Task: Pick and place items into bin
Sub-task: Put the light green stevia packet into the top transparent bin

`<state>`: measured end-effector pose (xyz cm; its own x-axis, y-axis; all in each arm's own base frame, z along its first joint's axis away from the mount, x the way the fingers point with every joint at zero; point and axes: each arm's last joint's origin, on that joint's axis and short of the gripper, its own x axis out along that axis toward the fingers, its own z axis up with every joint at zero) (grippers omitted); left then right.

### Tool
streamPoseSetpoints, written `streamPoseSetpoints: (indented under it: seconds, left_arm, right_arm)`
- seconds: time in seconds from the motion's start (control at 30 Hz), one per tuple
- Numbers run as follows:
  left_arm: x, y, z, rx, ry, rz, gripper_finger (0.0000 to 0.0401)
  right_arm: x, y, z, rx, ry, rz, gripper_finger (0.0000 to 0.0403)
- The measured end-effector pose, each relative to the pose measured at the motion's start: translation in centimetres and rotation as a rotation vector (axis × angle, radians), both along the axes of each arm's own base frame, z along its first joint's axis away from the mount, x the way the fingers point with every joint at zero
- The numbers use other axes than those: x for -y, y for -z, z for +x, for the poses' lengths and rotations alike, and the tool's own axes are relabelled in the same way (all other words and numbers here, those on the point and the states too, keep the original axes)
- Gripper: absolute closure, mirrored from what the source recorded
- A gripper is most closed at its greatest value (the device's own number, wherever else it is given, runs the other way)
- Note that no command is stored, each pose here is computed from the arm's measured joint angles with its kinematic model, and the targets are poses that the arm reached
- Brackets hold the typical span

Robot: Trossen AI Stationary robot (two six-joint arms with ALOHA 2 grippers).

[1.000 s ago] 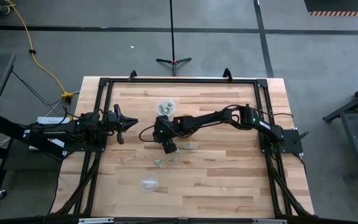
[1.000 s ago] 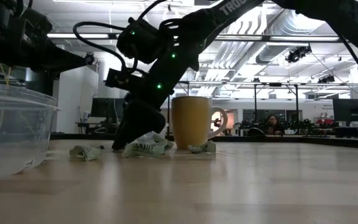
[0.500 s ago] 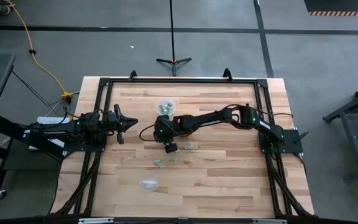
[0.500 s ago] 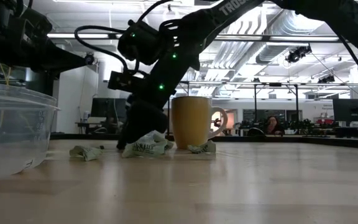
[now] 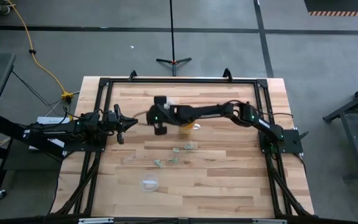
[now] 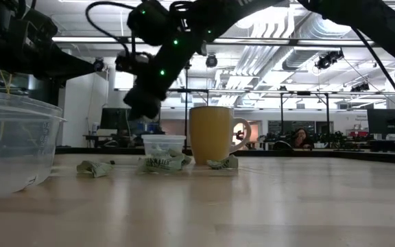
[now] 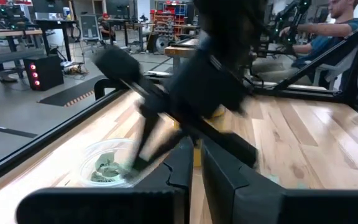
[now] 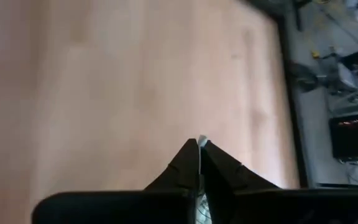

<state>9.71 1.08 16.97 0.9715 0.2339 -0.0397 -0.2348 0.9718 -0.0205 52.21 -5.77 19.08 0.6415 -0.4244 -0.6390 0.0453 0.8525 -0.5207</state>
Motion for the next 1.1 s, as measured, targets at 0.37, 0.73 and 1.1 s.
streamPoseSetpoints:
  seconds: [0.37,0.73,1.1]
  left_arm:
    - [0.0,0.0,0.0,0.0,0.001,0.0,0.0334]
    - [0.0,0.0,0.0,0.0,0.0,0.0,0.0334]
    - [0.0,0.0,0.0,-0.001,0.001,0.0,0.0334]
  right_arm:
    - [7.1,-0.1,-1.9,-0.017,0.121,0.309,0.0386]
    - [7.1,-0.5,-1.5,0.058,0.13,0.364,0.0248]
    - [-2.5,-1.1,-0.5,-0.038,-0.165,0.3,0.0143]
